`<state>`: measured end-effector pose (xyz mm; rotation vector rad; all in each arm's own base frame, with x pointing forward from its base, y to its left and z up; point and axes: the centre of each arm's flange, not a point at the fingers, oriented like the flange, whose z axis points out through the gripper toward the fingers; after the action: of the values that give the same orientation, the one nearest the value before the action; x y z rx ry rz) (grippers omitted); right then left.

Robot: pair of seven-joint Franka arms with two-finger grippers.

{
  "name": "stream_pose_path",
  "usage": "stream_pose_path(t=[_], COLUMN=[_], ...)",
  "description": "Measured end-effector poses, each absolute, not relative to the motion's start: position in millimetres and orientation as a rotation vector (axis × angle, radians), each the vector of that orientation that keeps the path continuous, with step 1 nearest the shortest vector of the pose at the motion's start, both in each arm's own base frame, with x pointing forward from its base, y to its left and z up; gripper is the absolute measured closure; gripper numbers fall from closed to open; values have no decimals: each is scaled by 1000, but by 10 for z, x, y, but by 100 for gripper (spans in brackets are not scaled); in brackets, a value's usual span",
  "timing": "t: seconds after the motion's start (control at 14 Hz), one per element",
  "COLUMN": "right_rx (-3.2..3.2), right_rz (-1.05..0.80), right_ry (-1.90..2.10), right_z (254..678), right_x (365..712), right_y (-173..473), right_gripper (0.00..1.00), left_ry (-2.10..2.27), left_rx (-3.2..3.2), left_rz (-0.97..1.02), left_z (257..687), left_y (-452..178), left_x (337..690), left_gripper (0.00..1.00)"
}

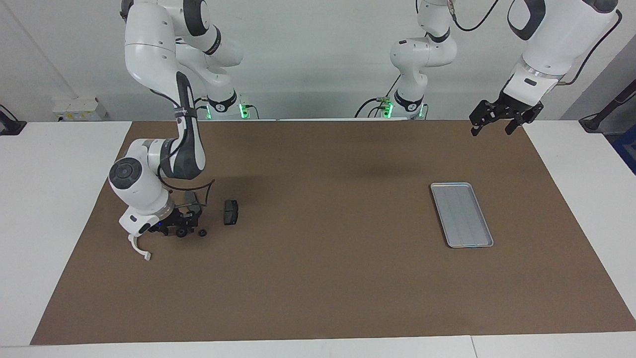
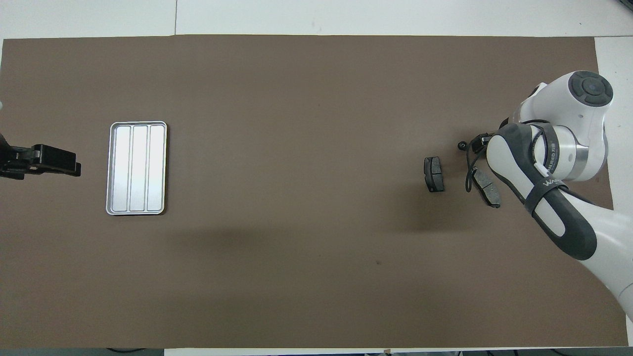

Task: Pick bearing gear from pile to tray
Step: 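Grasp one black round bearing part with the right gripper, then carry the black part to mid-table and release it with the right gripper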

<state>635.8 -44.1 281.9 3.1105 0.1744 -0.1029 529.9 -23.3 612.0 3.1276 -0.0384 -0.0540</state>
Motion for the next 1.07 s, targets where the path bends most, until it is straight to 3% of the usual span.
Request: stream_pose_path(t=[0.14,0.29,0.43,0.57,0.64,1.07], right_rx=[3110,3110,3111,3111,3111,3112], right_rz=[-103,-93,-91,-87,-88,-71], right_ry=[174,177,178,188,188,200], right_z=[2801,2839,2848,2873,2874,3108], right_x=[6355,6363,6365,6367,6367,6416], right_y=[-441,-432,-425,-382,-382,-335], right_gripper=[20,39,42,62,65,65], left_ry=[-38,-38,-38,-38,-39,-39], left_rx=[3128,3128,3128,3128,3128,3128], left_rz=[-54,-54,-54,-54,-54,-54], left_z=[6120,6120,6120,6120,6120,6120], left_y=[-233,-233,-233,-233,-233,-233], left_x=[5299,5299,5299,5299,5299,5299], left_gripper=[0,0,0,0,0,0])
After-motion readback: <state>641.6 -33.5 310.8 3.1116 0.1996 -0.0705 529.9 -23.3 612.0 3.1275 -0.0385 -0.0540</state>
